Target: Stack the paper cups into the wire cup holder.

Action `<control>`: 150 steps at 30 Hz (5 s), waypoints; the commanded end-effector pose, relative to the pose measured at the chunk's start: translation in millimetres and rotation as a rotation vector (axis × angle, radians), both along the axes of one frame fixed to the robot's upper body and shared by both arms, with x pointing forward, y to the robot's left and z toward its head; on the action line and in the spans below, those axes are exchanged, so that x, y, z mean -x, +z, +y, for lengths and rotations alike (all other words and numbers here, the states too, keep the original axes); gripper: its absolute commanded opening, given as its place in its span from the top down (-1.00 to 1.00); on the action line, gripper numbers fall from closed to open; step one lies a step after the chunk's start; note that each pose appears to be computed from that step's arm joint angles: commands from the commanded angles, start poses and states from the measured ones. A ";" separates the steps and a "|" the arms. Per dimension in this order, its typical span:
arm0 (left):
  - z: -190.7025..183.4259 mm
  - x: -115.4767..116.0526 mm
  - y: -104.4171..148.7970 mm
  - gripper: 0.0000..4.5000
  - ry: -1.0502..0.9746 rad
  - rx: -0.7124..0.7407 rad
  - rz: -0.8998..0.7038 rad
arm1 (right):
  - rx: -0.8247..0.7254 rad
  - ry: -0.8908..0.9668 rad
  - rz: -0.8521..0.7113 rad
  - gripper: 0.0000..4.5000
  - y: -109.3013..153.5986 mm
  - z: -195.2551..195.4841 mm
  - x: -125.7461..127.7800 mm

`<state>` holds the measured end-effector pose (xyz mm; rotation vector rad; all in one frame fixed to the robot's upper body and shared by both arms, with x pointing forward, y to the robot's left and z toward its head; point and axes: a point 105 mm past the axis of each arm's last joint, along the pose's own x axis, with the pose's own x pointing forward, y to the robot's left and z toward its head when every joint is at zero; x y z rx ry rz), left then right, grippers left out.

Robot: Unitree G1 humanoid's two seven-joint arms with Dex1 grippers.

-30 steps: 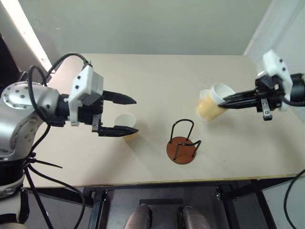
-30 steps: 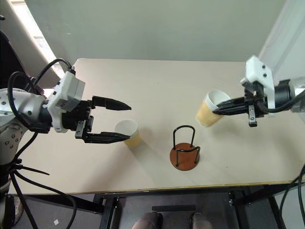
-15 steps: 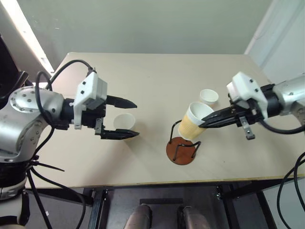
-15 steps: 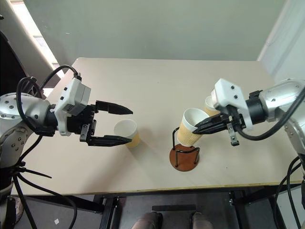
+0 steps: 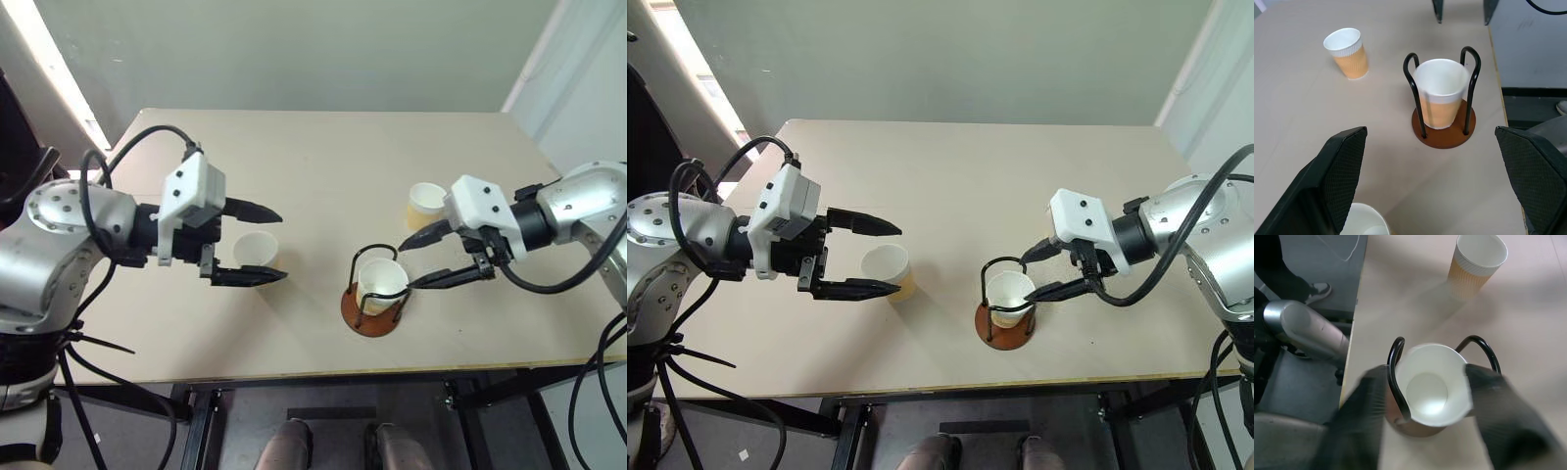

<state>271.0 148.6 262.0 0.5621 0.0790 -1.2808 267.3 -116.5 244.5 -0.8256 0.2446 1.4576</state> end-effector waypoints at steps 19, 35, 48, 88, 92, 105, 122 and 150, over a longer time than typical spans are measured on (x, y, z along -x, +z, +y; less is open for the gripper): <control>-25.1 -74.8 26.3 -1.00 0.279 0.124 -0.272 | 0.114 -0.512 -0.352 -0.96 -20.7 -76.2 -159.6; -10.3 -57.2 22.2 -1.00 0.329 0.087 -0.252 | 0.151 -0.497 -0.277 -0.09 -57.2 -71.4 -168.2; -4.8 -51.4 23.7 -1.00 0.256 0.044 -0.241 | -0.016 -0.235 -0.291 0.99 28.9 -51.7 -124.5; 4.9 19.3 8.7 -1.00 -0.063 -0.012 -0.015 | 0.218 0.227 -0.135 0.99 -5.2 6.6 -0.8; 5.6 18.0 7.1 -1.00 -0.057 -0.016 -0.011 | 0.215 0.225 -0.150 0.99 -5.9 10.1 -2.7; 33.0 -19.2 -1.1 -1.00 0.114 -0.137 -0.079 | 0.029 0.178 -0.168 -0.66 28.3 19.8 -7.6; 51.6 -55.5 -48.1 -1.00 0.142 -0.409 -0.040 | -0.511 -0.142 -0.154 -0.95 55.2 50.8 -28.6; 41.9 -69.7 -0.4 0.99 0.010 -0.338 -0.103 | -0.461 -0.134 0.102 -0.96 42.6 -18.8 31.9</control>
